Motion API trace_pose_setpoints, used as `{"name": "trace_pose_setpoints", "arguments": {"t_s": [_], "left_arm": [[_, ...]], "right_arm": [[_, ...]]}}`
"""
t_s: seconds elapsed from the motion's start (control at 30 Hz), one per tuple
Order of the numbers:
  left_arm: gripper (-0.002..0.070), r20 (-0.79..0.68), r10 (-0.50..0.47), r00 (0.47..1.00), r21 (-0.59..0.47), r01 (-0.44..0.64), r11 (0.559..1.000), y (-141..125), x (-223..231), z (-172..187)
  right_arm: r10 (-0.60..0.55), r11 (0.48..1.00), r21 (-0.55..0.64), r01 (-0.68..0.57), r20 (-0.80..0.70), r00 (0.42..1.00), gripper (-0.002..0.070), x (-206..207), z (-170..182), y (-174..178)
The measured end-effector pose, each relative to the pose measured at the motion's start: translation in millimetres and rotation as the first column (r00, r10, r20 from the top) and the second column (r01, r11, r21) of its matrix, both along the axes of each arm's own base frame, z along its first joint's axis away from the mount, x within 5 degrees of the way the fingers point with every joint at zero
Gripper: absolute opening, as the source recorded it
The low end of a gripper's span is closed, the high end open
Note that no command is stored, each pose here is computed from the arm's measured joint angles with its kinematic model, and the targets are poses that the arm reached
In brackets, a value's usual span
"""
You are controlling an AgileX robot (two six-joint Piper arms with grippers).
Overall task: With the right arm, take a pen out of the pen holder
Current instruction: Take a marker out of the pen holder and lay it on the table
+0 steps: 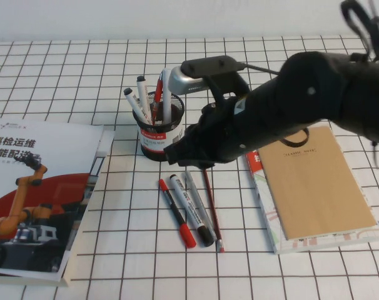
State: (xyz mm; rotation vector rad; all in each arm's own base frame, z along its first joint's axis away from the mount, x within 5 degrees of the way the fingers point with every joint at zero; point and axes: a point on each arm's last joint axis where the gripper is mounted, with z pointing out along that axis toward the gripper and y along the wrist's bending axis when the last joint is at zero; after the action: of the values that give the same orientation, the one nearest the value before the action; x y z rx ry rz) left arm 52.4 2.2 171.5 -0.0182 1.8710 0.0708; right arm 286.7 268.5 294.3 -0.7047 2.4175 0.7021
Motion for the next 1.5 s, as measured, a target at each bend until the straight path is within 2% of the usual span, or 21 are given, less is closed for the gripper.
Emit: {"name": "trace_pose_setpoints", "arguments": {"t_s": [0.1,0.37,0.53,0.67,0.9,1.1,1.2,1.3,1.5], "left_arm": [[-0.0003,0.0,0.0,1.0,0.0,0.0,1.0,0.0,0.0,0.0],[-0.0003,0.0,0.0,1.0,0.0,0.0,1.0,0.0,0.0,0.0],[-0.0003,0.0,0.0,1.0,0.0,0.0,1.0,0.0,0.0,0.0],[-0.0003,0.0,0.0,1.0,0.0,0.0,1.0,0.0,0.0,0.0],[-0.0003,0.0,0.0,1.0,0.0,0.0,1.0,0.0,0.0,0.0],[-0.0003,0.0,0.0,1.0,0.0,0.0,1.0,0.0,0.0,0.0],[-0.0003,0.0,0.0,1.0,0.0,0.0,1.0,0.0,0.0,0.0],[-0.0003,0.0,0.0,1.0,0.0,0.0,1.0,0.0,0.0,0.0],[-0.0003,0.0,0.0,1.0,0.0,0.0,1.0,0.0,0.0,0.0]], "right_arm": [[0.005,1.0,0.008,-0.006,0.031,1.0,0.0005,-20.8,16.7,-17.4],[0.019,1.0,-0.008,-0.019,0.115,0.993,-0.0014,-79.1,37.8,-70.7],[0.028,0.999,-0.019,-0.026,0.118,0.993,-0.0014,-117.7,31.8,-103.1],[0.075,0.993,-0.1,-0.062,0.133,0.988,-0.0014,-138.6,30.1,-124.0],[0.112,0.976,-0.201,-0.086,0.125,0.986,-0.0014,-147.0,13.8,-136.4],[0.088,0.978,-0.2,-0.054,0.166,0.982,-0.0014,-148.0,-11.9,-142.0],[-0.002,0.989,-0.142,0.039,0.247,0.969,-0.0014,-151.9,-24.5,-160.4],[-0.165,0.98,-0.055,0.193,0.324,0.932,-0.0014,-159.3,-38.6,-189.2],[-0.419,0.896,0.072,0.438,0.463,0.781,-0.0015,-188.9,-74.5,-235.9]]}}
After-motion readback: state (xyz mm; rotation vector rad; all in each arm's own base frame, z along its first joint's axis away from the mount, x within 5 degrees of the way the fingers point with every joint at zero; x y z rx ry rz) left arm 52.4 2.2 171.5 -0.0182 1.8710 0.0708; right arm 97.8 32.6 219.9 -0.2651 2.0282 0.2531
